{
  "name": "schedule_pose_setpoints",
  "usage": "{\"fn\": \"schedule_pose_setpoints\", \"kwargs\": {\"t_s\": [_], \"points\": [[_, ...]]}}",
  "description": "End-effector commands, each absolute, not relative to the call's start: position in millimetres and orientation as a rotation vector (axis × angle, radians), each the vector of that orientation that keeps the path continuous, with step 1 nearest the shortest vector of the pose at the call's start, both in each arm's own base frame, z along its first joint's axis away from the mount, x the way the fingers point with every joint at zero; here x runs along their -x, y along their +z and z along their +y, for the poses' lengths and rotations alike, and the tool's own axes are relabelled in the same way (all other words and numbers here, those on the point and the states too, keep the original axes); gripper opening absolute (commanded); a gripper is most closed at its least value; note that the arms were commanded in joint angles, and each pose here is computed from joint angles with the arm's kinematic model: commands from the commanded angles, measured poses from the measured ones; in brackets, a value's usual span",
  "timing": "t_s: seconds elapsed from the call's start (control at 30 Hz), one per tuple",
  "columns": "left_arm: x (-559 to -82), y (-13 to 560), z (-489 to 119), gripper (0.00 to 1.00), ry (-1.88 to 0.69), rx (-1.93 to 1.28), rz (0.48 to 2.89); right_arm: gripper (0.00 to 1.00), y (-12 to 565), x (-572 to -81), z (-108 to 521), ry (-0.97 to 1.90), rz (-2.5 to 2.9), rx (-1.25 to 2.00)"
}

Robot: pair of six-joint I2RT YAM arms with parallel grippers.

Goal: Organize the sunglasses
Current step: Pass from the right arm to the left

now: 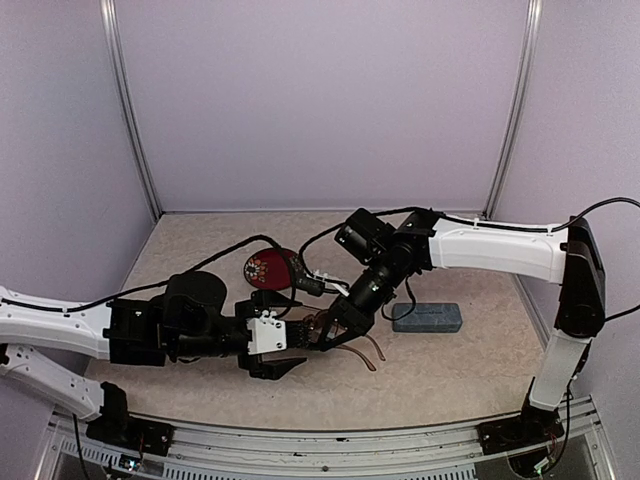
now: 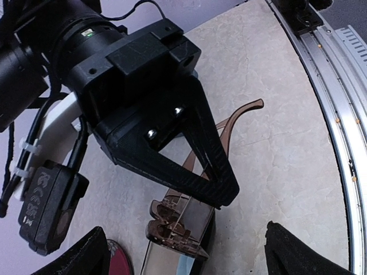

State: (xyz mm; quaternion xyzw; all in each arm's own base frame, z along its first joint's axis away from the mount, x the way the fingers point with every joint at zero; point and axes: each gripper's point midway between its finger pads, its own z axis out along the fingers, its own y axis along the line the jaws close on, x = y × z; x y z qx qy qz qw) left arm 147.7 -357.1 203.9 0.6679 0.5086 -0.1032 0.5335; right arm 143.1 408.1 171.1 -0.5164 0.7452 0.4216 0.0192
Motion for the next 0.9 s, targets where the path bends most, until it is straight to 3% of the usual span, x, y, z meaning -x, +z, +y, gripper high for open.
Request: {"fn": "schedule_pose_setpoints", "kwargs": {"t_s": [0.0, 0.4, 0.7, 0.87], "points": [[-141, 189, -364, 0.91, -0.292, -1.730, 1.219, 0.00, 178, -133, 412, 1.358, 2.283, 1.646], [-154, 161, -372, 0.87, -0.210, -1.852, 1.265, 0.00, 175, -127, 411, 1.383, 2.277, 1.668], [-161, 157, -370, 0.71, -0.161, -1.851, 1.272, 0.00, 173, -126, 410, 1.388, 2.277, 1.679], [-164, 155, -369, 0.67, -0.133, -1.856, 1.272, 0.00, 173, -124, 409, 1.393, 2.277, 1.682]]}}
